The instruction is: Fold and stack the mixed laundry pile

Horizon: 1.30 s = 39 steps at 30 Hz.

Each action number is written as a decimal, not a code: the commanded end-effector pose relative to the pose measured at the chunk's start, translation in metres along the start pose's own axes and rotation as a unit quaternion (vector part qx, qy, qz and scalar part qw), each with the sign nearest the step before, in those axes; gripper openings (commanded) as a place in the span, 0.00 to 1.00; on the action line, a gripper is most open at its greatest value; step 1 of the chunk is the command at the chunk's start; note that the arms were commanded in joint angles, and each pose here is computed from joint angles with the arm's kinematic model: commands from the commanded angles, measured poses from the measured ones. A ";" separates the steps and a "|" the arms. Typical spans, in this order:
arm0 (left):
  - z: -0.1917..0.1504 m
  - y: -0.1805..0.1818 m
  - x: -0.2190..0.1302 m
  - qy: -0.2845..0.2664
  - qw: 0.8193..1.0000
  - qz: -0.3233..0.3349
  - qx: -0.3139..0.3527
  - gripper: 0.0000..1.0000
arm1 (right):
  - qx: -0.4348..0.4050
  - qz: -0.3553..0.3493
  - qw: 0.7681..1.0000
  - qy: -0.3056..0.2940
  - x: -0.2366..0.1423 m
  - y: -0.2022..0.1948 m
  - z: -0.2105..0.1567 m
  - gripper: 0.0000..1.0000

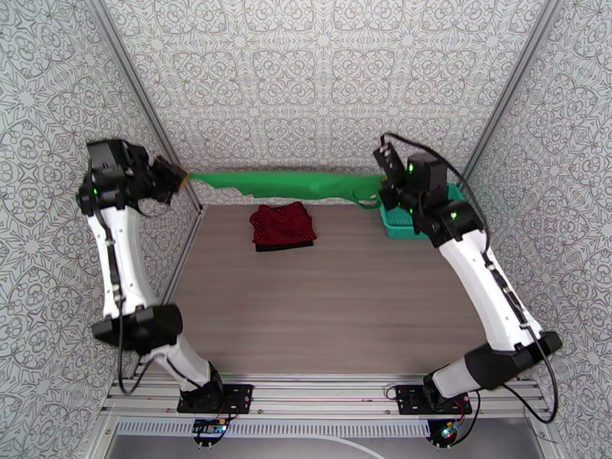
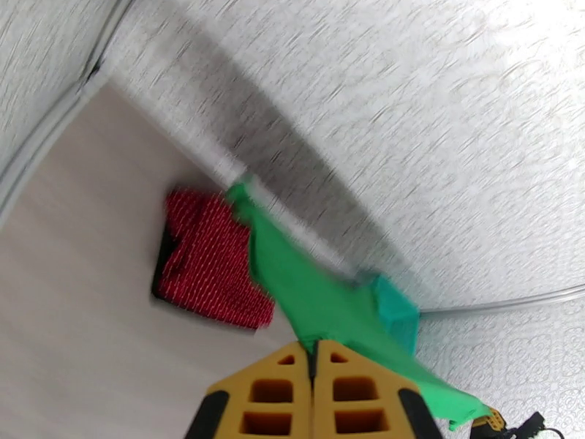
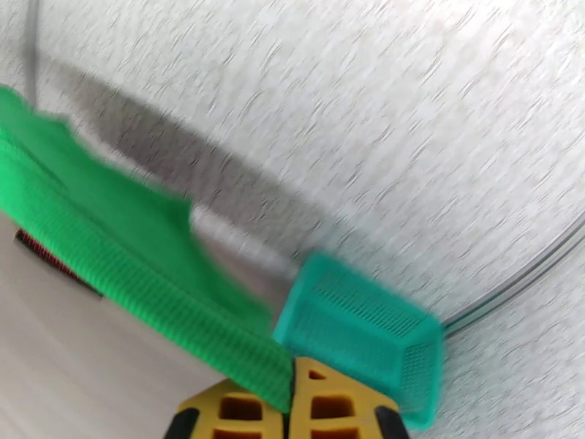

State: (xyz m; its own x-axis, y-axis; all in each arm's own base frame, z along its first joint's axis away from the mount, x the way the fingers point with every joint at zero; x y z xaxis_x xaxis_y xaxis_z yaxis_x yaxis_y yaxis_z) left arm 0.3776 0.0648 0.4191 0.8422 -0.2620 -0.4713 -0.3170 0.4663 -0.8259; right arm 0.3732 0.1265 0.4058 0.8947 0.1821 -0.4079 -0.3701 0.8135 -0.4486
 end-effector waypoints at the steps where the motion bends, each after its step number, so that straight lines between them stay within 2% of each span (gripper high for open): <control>1: -0.029 0.047 0.000 -0.018 0.999 0.027 0.013 0.00 | 0.047 0.059 0.997 0.026 0.009 0.036 -0.055 0.00; 7: -0.133 0.180 0.011 0.041 0.989 0.139 -0.037 0.00 | 0.095 0.134 0.981 0.099 0.012 0.113 -0.147 0.00; 10: -0.168 0.222 0.006 0.048 0.983 0.166 -0.067 0.00 | 0.103 0.144 0.973 0.151 0.014 0.141 -0.182 0.00; 13: -0.188 0.247 -0.003 0.042 0.976 0.194 -0.084 0.00 | 0.096 0.143 0.966 0.190 0.013 0.163 -0.207 0.00; 18: -0.201 0.270 -0.017 0.021 0.967 0.234 -0.098 0.00 | 0.066 0.128 0.961 0.237 0.004 0.178 -0.228 0.00; 25: -0.215 0.290 -0.039 -0.004 0.954 0.278 -0.114 0.00 | 0.061 0.138 0.956 0.253 -0.014 0.188 -0.226 0.00; 34: -0.235 0.315 -0.041 -0.007 0.941 0.299 -0.157 0.00 | 0.049 0.159 0.939 0.301 -0.014 0.208 -0.224 0.00; 39: -0.235 0.322 -0.040 -0.014 0.936 0.311 -0.162 0.00 | 0.053 0.157 0.926 0.340 -0.021 0.222 -0.232 0.00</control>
State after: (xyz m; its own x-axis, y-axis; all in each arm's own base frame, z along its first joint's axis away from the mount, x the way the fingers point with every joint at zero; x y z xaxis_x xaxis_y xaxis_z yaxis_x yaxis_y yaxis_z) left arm 0.1438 0.0220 0.1033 0.4844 -0.0377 -0.8740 -0.8378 0.2674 -0.4759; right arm 0.2217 0.1754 0.1308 0.4012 0.1044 -0.9100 -0.5614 0.8130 -0.1542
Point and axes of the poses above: each hand's point on the last joint's axis, 136 mm out from that joint toward the fingers, its own x axis out along the fingers, its own y axis along the line the jaws close on, z = x × y, the point moved 4 cm from there along -x, back along the fingers, and after that the axes turned 7 degrees about -x, right-handed, at the moved point
